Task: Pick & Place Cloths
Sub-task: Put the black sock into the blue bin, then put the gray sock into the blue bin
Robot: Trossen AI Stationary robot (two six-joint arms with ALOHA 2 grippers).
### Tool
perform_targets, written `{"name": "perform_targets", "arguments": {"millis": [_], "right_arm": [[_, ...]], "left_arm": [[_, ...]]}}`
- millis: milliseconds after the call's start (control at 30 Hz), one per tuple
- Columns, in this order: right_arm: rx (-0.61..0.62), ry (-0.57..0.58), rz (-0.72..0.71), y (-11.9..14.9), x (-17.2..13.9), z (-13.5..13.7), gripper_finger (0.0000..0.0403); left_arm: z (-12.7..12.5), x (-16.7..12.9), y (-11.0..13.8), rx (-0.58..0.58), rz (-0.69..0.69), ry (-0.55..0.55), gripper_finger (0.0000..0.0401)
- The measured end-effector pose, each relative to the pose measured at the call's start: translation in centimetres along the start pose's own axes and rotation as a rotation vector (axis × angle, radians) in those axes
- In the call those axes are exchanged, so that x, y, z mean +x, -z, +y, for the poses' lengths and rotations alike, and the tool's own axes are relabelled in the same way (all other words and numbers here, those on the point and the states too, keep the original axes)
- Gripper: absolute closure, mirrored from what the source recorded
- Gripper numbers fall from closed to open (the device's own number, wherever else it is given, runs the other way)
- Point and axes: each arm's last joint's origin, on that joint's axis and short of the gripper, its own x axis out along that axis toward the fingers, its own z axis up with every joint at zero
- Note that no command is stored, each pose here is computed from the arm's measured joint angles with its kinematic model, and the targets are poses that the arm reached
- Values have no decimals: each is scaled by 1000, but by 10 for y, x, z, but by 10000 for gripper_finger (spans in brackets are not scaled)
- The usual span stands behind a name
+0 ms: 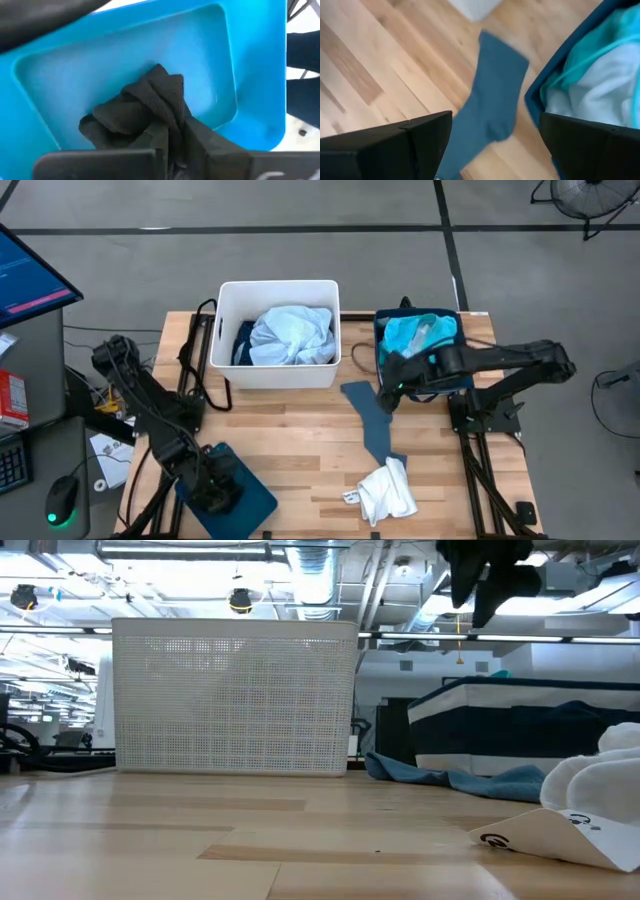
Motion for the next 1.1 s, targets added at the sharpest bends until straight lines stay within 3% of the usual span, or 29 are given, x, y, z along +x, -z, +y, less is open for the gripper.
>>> {"name": "perform_targets", "arguments": {"millis": [267,533,800,1100], "right_arm": [[-12,142,179,17,38,24,112],[-47,143,325,27,78,49,112],[-47,84,407,38,120,76,112],[-59,194,494,53,165,82,112]], "left_arm": [[7,-13,-7,-36,-27,52,268],[11,-37,-12,-101,-89,168,176],[19,-66,-19,-140,-251,285,164],[25,-85,-22,-88,-378,349,174]]}}
